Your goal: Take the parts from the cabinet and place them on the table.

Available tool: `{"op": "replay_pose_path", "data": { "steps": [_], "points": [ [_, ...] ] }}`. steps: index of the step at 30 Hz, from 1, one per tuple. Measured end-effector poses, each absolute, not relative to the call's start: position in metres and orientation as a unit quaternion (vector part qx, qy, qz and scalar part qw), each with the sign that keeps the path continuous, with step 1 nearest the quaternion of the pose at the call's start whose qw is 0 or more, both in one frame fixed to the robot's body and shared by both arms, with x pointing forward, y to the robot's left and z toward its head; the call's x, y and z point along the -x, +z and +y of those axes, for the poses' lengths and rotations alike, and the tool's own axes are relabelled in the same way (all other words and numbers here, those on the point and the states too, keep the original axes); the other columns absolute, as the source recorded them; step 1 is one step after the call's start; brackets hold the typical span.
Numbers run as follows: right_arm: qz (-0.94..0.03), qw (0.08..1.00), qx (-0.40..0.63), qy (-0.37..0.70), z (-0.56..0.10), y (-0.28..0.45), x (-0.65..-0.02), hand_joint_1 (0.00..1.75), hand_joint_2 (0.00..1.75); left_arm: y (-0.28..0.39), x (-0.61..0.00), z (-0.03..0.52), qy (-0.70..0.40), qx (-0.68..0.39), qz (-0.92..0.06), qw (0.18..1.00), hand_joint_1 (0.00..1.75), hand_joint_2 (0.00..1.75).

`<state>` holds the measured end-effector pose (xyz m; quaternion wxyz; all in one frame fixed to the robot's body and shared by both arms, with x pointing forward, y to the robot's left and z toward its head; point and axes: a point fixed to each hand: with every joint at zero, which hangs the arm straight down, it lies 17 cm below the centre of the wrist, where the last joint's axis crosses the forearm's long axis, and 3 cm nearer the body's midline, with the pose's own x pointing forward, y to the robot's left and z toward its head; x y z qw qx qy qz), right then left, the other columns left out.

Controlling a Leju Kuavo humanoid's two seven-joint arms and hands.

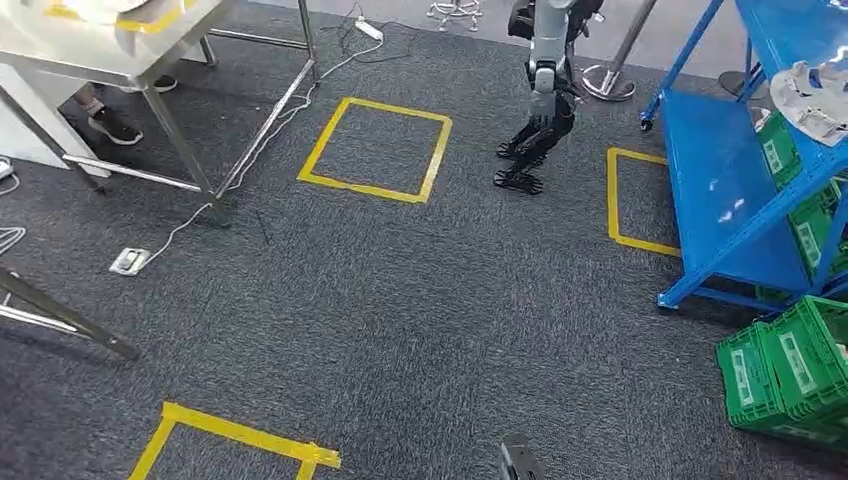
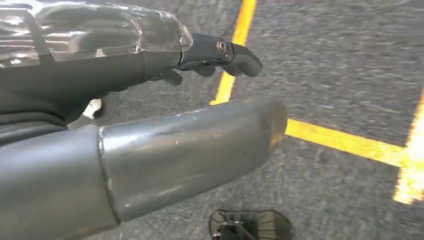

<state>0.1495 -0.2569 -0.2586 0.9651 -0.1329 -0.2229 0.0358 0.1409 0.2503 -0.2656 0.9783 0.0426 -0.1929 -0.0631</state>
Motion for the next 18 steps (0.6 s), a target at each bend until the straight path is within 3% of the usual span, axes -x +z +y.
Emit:
{"op": "replay_pose_path", "data": {
  "steps": [18],
  "points": [
    [-0.221,0.966,0.129,0.038,-0.2518,-0.2583,-0.1510,0.00,0.00,-0.2661,-0.1363,0.2450,-0.063,-0.036,-0.192,0.979,0.00,0.00]
  ]
}}
